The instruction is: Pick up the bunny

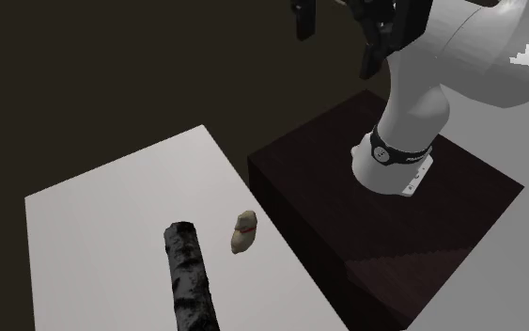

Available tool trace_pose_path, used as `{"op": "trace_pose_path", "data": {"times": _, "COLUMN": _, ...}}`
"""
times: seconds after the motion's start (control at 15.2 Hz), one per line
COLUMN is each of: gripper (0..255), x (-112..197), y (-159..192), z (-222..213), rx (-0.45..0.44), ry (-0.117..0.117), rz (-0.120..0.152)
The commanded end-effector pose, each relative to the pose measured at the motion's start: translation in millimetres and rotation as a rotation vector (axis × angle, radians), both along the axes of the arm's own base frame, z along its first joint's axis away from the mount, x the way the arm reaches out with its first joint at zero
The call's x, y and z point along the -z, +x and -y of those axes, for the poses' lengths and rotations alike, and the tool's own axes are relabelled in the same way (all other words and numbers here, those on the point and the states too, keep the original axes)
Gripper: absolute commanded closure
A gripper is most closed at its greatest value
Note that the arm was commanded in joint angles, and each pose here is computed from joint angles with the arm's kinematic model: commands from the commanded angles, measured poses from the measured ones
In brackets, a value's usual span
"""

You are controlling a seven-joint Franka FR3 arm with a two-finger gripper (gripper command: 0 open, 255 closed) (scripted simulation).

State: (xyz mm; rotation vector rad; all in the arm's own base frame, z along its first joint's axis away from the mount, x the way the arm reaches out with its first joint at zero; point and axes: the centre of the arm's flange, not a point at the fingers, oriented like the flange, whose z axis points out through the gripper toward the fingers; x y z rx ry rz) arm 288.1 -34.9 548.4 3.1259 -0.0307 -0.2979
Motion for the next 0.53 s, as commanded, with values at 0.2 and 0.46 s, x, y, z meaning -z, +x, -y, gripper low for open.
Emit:
{"op": "trace_pose_path", "data": {"times": 0.2, "gripper": 0, "x": 36.2, "y": 14.4, "z": 5.3, "rx": -0.041, "ry": 0.000, "rz": 0.001}}
{"op": "trace_pose_path", "data": {"times": 0.46, "gripper": 0, "x": 84.4, "y": 34.0, "z": 11.4, "rx": -0.096, "ry": 0.000, "rz": 0.003}}
